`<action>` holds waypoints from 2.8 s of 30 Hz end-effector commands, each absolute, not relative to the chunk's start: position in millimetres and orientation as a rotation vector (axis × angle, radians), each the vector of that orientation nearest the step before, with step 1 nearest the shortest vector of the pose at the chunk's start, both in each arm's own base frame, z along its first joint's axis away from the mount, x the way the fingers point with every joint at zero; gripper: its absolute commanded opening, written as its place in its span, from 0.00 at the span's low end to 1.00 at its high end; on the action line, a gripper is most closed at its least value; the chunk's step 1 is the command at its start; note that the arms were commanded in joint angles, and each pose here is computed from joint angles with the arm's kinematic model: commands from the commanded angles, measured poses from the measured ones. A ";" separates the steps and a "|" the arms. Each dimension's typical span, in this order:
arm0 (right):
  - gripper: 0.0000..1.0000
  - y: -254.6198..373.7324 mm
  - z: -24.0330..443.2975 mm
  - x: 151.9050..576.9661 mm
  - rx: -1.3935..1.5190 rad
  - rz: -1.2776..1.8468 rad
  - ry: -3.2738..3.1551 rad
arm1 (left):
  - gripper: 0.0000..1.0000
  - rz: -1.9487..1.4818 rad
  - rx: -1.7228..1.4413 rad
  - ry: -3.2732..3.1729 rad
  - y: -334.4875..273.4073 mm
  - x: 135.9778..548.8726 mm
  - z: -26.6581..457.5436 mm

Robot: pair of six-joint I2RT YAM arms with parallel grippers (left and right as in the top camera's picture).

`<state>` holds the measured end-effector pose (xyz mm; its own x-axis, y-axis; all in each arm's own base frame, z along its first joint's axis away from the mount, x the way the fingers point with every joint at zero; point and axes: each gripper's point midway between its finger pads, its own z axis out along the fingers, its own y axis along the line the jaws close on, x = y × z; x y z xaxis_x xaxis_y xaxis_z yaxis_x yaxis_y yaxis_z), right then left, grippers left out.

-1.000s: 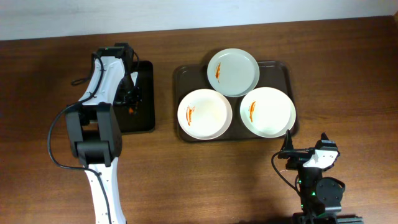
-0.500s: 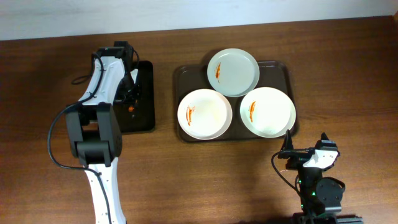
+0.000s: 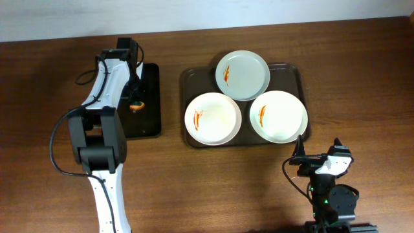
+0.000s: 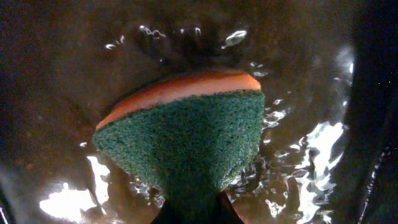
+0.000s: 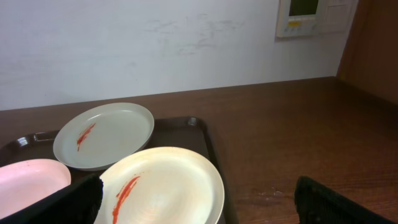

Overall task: Clean dirty plates on tray and stack at the side
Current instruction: 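Grasp the green-and-orange sponge with the left gripper, then lift the sponge with the left gripper out of the black tray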

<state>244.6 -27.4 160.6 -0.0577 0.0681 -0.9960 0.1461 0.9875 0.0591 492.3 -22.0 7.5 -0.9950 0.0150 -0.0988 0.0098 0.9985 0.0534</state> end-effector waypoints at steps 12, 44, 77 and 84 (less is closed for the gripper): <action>0.98 -28.7 157.1 244.4 0.164 -0.073 1.636 | 0.85 0.107 0.001 2.908 -18.0 526.2 5.0; 0.98 -28.7 157.0 244.4 0.164 -0.073 1.636 | 0.70 0.117 0.019 3.158 -17.4 480.5 1.5; 0.98 -28.7 157.1 244.4 0.164 -0.073 1.636 | 0.00 -0.783 -0.360 2.900 -37.0 511.3 124.9; 0.98 -28.7 157.1 244.4 0.164 -0.073 1.636 | 0.00 -1.593 -0.470 2.591 -48.8 503.5 191.7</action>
